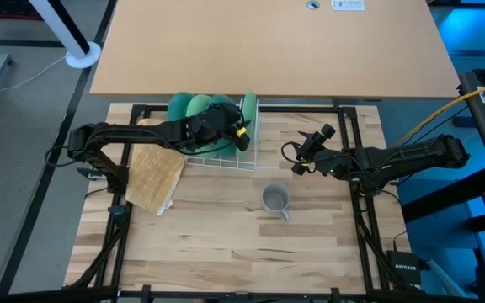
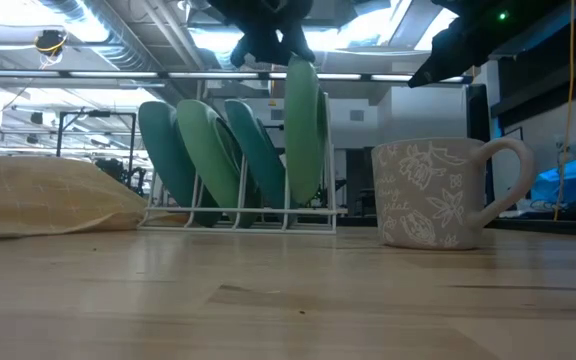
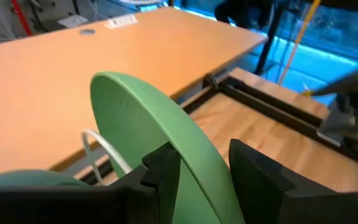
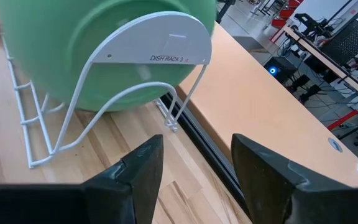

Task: Sort dishes
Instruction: Put the green plate into the dish rack

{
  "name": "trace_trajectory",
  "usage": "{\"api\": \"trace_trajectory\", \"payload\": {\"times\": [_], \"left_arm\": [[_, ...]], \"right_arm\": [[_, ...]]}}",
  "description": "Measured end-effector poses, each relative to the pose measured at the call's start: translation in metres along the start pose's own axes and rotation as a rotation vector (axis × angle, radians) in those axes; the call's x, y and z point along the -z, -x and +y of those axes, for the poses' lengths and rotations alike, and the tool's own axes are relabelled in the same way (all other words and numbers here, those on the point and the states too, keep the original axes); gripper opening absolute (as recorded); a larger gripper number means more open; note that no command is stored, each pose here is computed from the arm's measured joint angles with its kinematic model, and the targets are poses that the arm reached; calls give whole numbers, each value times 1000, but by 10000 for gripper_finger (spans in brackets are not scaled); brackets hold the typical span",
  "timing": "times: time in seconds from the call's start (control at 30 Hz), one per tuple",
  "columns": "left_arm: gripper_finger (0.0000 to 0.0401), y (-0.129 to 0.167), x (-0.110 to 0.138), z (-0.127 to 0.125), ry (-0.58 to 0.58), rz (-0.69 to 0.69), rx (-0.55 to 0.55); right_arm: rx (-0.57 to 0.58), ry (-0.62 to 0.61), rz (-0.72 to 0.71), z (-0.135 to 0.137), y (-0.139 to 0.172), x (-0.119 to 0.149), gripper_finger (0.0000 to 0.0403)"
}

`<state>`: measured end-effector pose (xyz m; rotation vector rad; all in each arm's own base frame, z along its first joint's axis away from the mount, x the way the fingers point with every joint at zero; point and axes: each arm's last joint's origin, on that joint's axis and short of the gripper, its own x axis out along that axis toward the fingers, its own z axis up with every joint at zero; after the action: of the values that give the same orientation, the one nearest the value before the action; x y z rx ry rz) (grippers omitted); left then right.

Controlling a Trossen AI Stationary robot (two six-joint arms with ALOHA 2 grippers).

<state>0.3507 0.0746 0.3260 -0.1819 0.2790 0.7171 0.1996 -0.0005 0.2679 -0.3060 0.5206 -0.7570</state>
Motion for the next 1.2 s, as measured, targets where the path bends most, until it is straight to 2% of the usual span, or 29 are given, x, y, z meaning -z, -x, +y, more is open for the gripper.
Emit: {"api": "trace_trajectory", "payload": {"times": [0.27, 0.53, 0.67, 0.87, 0.97, 1.2], "left_arm": [[134, -6, -2, 12, 30, 9, -39], [193, -7, -1, 14, 26, 13, -46], [210, -5, -4, 14, -47, 0, -42], [206, -5, -14, 11, -142, -94, -28], [200, -9, -12, 15, -227, -77, -45], [194, -23, -6, 20, -309, -54, -74]], "right_arm": [[0, 0, 0, 0, 0, 0, 195], [0, 0, 0, 0, 0, 0, 195], [0, 0, 0, 0, 0, 0, 195], [0, 0, 0, 0, 0, 0, 195], [0, 0, 0, 0, 0, 0, 195], [0, -1, 0, 0, 0, 0, 195]]}}
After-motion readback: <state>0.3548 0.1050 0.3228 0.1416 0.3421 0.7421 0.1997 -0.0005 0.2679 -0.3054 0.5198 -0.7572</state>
